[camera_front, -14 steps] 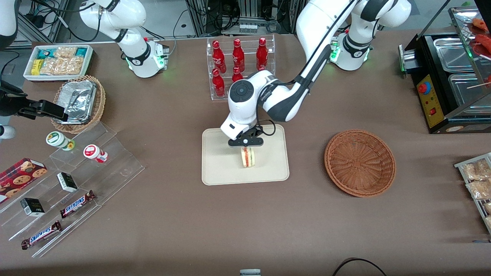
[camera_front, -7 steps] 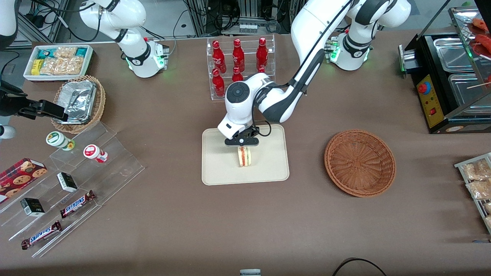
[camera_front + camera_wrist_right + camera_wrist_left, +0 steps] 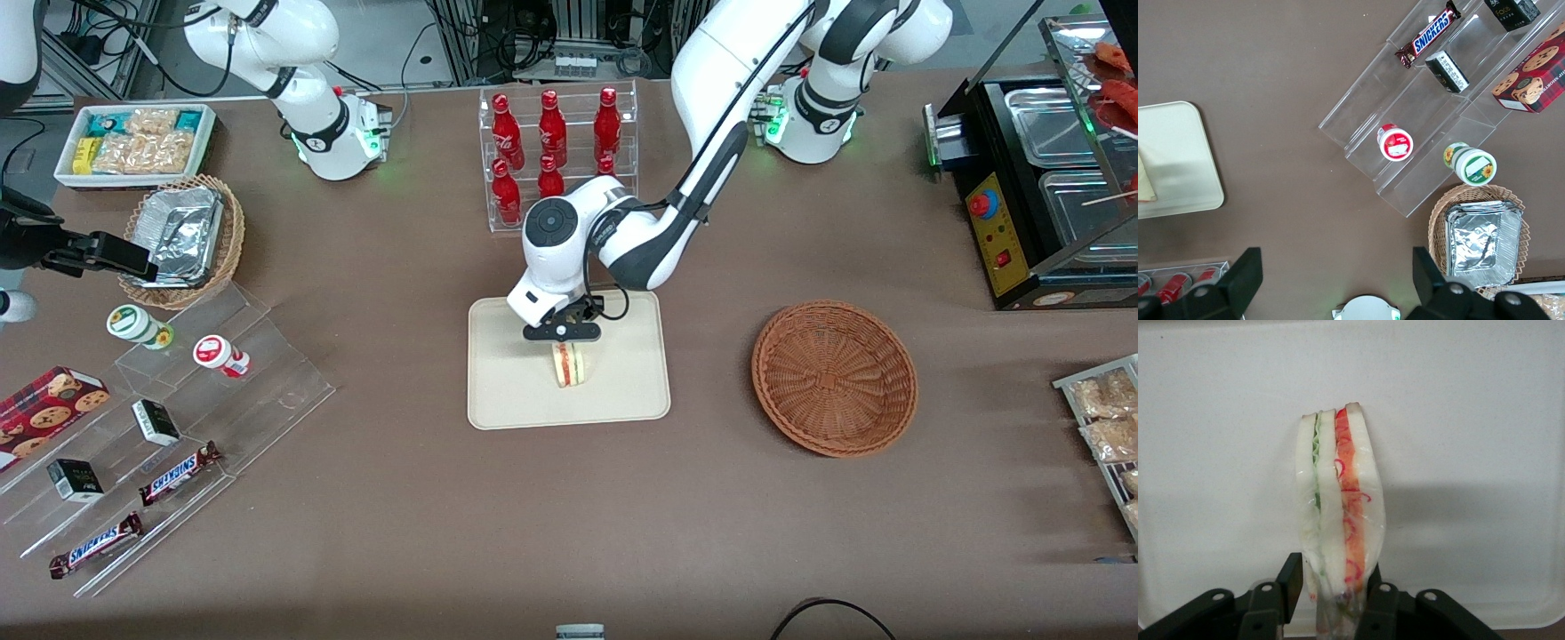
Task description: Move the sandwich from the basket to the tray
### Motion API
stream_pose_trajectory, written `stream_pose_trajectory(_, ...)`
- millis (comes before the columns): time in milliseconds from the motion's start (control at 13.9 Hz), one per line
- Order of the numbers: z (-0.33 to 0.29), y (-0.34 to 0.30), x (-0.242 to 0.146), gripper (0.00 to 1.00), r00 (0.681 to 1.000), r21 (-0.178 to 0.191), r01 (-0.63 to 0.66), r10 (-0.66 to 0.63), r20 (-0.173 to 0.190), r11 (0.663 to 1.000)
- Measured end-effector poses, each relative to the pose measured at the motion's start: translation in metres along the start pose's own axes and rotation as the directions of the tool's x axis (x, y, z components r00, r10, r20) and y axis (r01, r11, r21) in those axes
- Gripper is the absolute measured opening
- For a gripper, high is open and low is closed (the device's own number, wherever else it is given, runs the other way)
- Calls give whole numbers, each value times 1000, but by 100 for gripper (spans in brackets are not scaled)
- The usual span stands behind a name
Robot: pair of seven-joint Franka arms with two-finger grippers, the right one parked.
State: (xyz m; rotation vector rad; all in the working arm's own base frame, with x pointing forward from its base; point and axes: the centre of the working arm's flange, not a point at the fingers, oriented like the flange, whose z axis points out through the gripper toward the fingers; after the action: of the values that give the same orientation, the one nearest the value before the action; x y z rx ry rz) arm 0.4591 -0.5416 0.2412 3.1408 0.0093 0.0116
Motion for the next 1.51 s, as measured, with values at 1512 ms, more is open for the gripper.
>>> stream_pose_trajectory(1512,-293,-282,88,100,985,50,165,-162,-58,985)
